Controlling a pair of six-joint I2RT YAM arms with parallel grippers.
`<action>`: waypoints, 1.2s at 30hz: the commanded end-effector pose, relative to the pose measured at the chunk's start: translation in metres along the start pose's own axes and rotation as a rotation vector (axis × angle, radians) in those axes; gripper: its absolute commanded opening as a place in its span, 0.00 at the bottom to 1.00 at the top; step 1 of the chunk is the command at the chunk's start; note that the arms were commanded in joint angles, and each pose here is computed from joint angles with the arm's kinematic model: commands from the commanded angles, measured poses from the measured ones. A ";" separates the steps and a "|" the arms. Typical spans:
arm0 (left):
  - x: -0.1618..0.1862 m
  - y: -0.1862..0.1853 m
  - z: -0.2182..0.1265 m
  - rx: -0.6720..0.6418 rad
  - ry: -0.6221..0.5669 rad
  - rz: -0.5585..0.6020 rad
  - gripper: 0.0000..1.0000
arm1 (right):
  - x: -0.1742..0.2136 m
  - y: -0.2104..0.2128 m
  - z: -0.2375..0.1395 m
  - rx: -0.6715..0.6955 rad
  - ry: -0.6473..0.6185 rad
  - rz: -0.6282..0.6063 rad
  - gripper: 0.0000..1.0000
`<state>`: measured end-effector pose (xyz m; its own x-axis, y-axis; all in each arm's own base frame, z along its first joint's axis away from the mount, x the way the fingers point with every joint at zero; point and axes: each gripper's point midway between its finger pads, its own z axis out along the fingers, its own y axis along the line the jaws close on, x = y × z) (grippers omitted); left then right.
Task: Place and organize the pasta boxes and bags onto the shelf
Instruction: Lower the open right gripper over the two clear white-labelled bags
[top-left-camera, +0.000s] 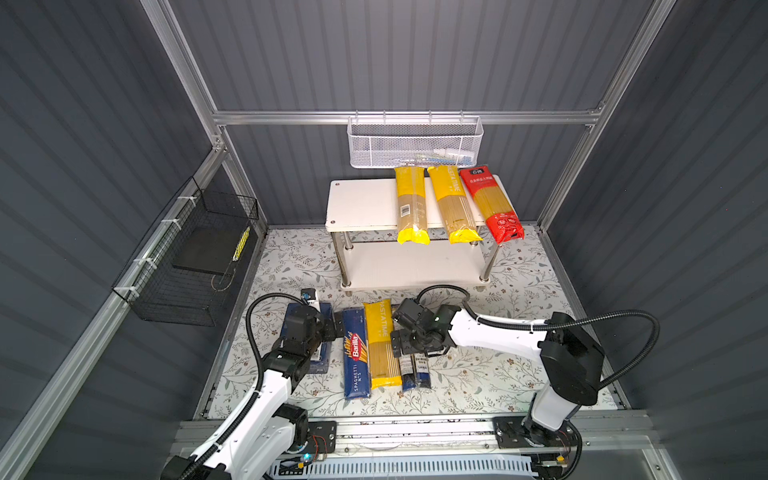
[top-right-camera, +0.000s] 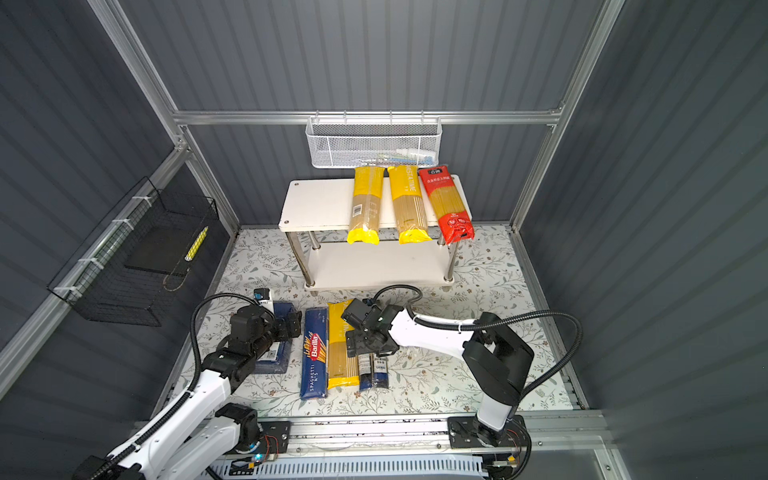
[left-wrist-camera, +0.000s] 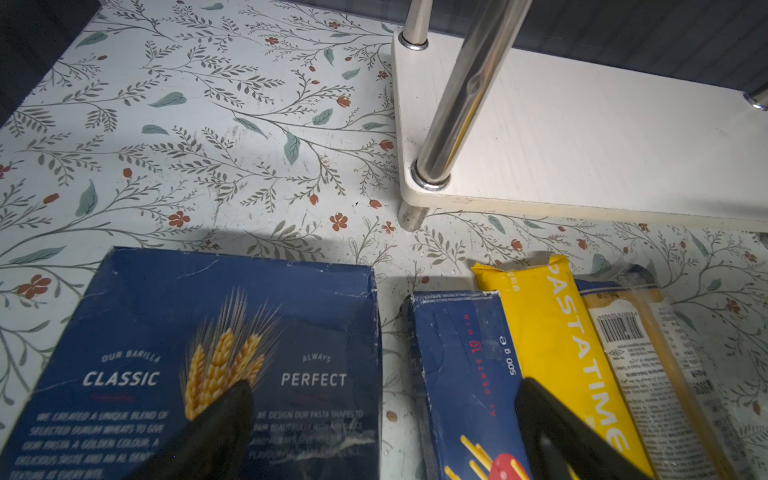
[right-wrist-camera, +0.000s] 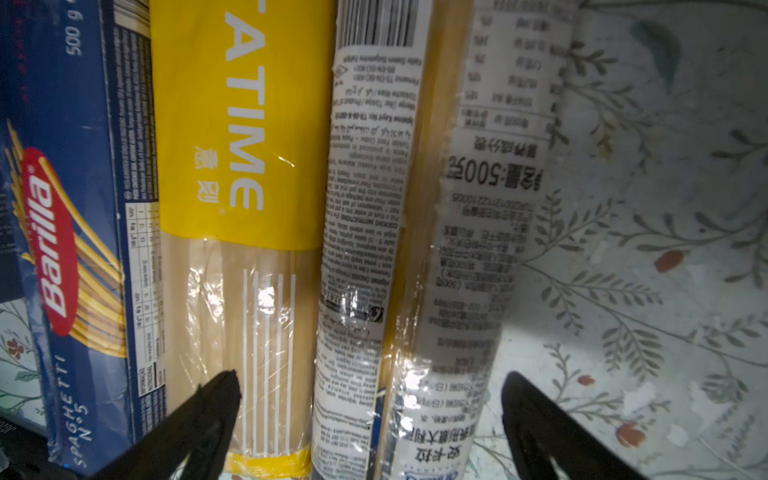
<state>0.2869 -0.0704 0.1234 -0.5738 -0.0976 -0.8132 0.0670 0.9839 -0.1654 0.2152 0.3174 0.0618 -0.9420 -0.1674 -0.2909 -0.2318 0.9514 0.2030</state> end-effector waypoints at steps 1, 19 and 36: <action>-0.004 0.000 0.000 -0.010 -0.013 0.024 0.99 | 0.001 -0.005 0.002 0.009 0.014 0.010 0.99; -0.004 0.001 0.000 -0.012 -0.011 0.023 0.99 | 0.009 -0.019 0.023 0.047 0.075 -0.026 0.99; -0.004 0.002 0.000 -0.017 -0.013 0.020 0.99 | 0.016 -0.047 0.028 0.102 0.111 -0.001 0.99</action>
<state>0.2874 -0.0679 0.1229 -0.5724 -0.0976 -0.8142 0.0549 0.9861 -0.1569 0.2199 0.2966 0.0231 -0.9592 -0.1966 -0.2031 -0.2281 0.9627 0.1454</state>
